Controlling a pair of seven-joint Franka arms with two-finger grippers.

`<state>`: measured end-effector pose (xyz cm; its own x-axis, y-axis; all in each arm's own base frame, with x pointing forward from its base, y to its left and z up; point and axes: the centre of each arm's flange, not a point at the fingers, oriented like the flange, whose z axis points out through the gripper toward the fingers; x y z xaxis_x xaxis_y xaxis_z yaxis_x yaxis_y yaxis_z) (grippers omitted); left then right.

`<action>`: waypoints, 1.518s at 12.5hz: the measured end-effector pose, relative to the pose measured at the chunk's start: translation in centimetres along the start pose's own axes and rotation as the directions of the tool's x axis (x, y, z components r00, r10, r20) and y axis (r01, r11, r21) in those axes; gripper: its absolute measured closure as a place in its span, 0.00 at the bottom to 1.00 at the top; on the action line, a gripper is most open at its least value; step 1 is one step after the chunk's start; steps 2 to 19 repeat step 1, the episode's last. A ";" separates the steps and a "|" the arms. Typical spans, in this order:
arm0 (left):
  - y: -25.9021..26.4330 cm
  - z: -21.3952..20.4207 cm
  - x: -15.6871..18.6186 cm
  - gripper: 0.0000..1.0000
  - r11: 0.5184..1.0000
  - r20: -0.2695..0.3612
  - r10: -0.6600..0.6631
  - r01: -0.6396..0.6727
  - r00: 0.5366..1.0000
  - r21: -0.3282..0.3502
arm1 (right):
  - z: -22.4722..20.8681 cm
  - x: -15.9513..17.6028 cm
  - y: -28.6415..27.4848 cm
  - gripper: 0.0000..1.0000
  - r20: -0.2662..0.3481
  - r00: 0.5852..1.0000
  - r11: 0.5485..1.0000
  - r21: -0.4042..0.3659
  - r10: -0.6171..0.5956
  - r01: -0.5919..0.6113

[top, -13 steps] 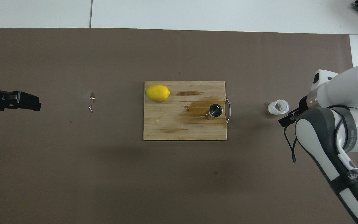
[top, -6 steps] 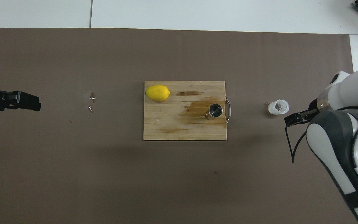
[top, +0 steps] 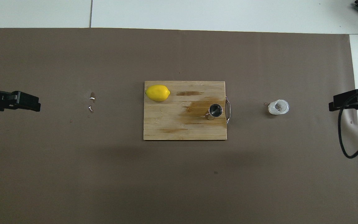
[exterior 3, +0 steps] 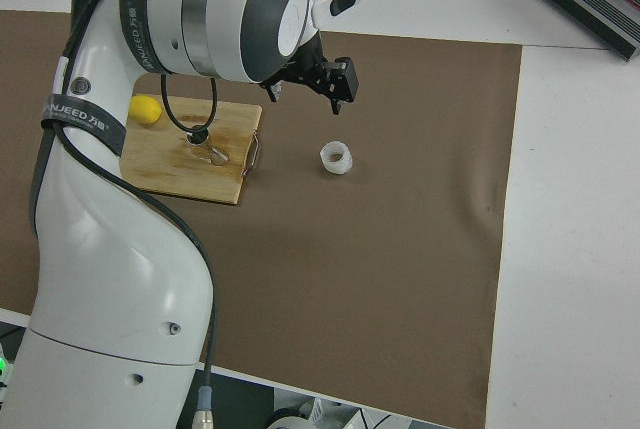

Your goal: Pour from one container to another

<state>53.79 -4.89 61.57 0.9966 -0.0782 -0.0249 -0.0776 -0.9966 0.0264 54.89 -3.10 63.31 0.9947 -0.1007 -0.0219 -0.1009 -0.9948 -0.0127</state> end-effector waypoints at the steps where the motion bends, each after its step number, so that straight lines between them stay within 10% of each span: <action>1: 0.0 0.0 0.0 0.00 1.000 0.000 0.000 0.000 1.000 0.000 | 0.4 0.6 0.0 0.00 -0.012 1.000 1.000 -0.015 -0.003 0.003; 19: 0.0 0.0 0.0 0.00 1.000 0.000 0.000 0.000 1.000 0.000 | 0.4 0.6 0.0 0.00 -0.012 1.000 1.000 -0.015 -0.003 0.003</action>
